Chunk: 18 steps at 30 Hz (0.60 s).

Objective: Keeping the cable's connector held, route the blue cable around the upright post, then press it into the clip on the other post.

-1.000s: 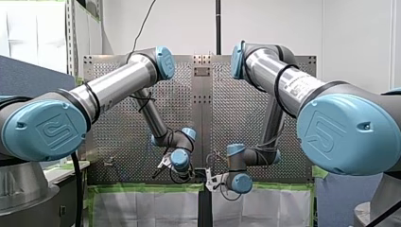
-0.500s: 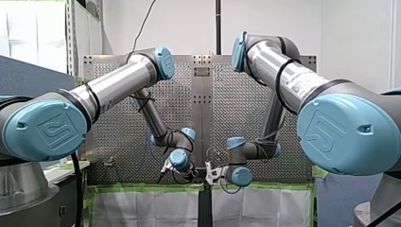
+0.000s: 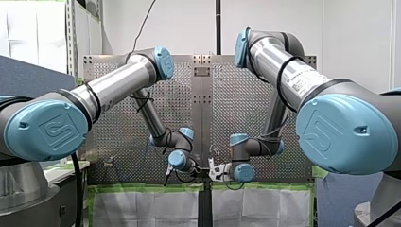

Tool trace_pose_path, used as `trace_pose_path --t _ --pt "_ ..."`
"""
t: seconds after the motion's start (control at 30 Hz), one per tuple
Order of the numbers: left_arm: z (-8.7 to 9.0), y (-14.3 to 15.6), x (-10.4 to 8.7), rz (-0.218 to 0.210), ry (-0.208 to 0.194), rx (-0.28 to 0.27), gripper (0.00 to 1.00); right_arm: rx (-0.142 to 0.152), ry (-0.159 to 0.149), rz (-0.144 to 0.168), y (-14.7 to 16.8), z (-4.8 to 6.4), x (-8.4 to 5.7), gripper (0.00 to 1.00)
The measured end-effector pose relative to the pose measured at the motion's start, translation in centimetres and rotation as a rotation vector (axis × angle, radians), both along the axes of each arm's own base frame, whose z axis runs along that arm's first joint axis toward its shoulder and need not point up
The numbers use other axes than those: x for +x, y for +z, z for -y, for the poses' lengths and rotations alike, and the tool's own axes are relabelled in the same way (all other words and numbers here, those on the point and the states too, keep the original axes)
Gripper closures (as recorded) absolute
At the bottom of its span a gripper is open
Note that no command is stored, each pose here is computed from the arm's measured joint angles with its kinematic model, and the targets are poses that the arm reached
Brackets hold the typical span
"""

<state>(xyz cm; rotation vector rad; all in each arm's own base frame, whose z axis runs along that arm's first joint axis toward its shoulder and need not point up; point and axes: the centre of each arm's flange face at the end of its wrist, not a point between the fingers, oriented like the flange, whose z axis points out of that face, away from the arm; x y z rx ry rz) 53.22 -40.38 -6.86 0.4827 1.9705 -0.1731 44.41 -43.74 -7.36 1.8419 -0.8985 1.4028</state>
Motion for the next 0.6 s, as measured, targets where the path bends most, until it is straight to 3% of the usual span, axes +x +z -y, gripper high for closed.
trace_pose_path --t 0.3,0.6 --pt "0.7 0.0 -0.2 -0.040 -0.028 -0.096 0.01 -0.001 -0.012 0.001 0.9 0.1 -0.9 1.00" --pt "1.1 0.1 -0.4 -0.045 0.019 -0.154 0.01 -0.012 -0.015 0.015 3.0 0.2 -1.2 1.00"
